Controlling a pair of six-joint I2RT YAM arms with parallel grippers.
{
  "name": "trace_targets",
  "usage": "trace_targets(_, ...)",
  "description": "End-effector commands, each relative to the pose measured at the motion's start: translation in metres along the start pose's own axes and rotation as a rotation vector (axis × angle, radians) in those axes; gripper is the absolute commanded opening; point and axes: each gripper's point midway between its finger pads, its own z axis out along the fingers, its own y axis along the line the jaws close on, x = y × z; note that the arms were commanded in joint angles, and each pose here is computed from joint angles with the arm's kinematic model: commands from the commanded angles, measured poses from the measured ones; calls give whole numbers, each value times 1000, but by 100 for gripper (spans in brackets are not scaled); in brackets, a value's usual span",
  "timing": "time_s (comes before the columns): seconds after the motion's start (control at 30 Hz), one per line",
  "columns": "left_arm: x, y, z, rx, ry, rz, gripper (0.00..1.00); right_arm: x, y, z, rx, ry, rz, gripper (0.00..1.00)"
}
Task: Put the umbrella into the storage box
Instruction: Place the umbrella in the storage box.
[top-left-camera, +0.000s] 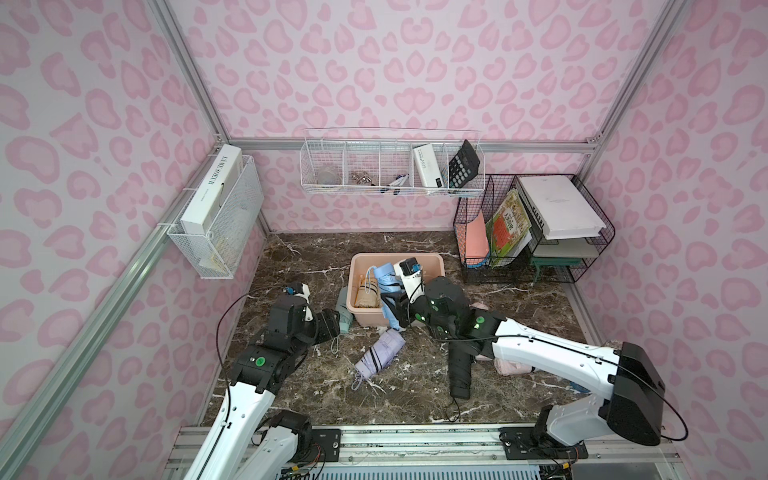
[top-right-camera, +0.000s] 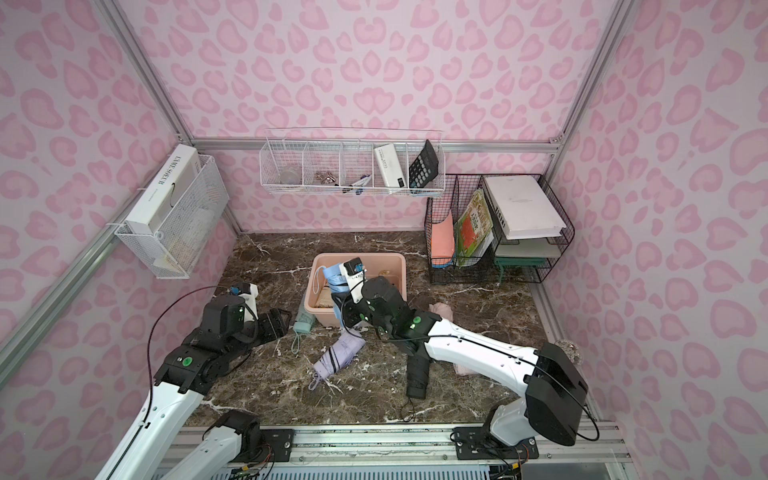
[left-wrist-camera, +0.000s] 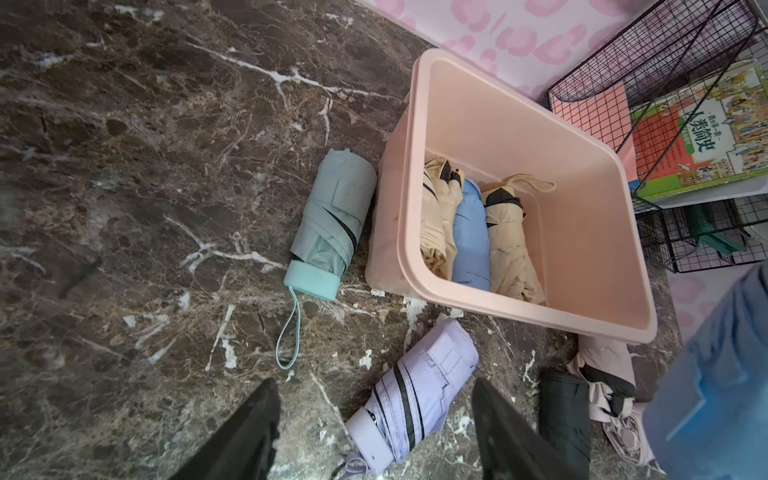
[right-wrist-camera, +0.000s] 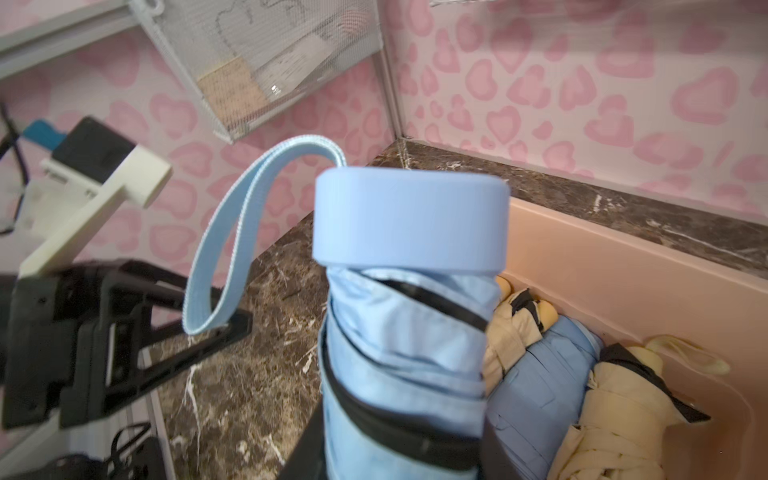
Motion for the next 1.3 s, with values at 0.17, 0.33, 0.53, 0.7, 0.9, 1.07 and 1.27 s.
trace_targets(0.17, -17, -13, 14, 20, -3, 14, 73, -36, -21, 42, 86, -51, 371, 12)
trace_targets(0.33, -21, -14, 19, 14, -9, -16, 73, -29, -37, 72, 87, -13, 457, 12)
trace_targets(0.53, -20, -9, 21, -18, 0, -22, 73, -7, -47, 110, 75, 74, 484, 11)
trace_targets(0.7, -9, -4, 26, -30, 40, -14, 73, 13, -47, 134, 60, 124, 531, 11)
trace_targets(0.9, -5, 0, 25, -47, 52, -11, 73, 41, -50, 154, 67, 196, 600, 13)
trace_targets(1.07, -2, 2, 26, -51, 58, -24, 73, 61, -55, 164, 82, 229, 640, 17)
trace_targets(1.27, -3, 4, 22, -70, 61, -12, 72, 70, -59, 172, 106, 242, 657, 55)
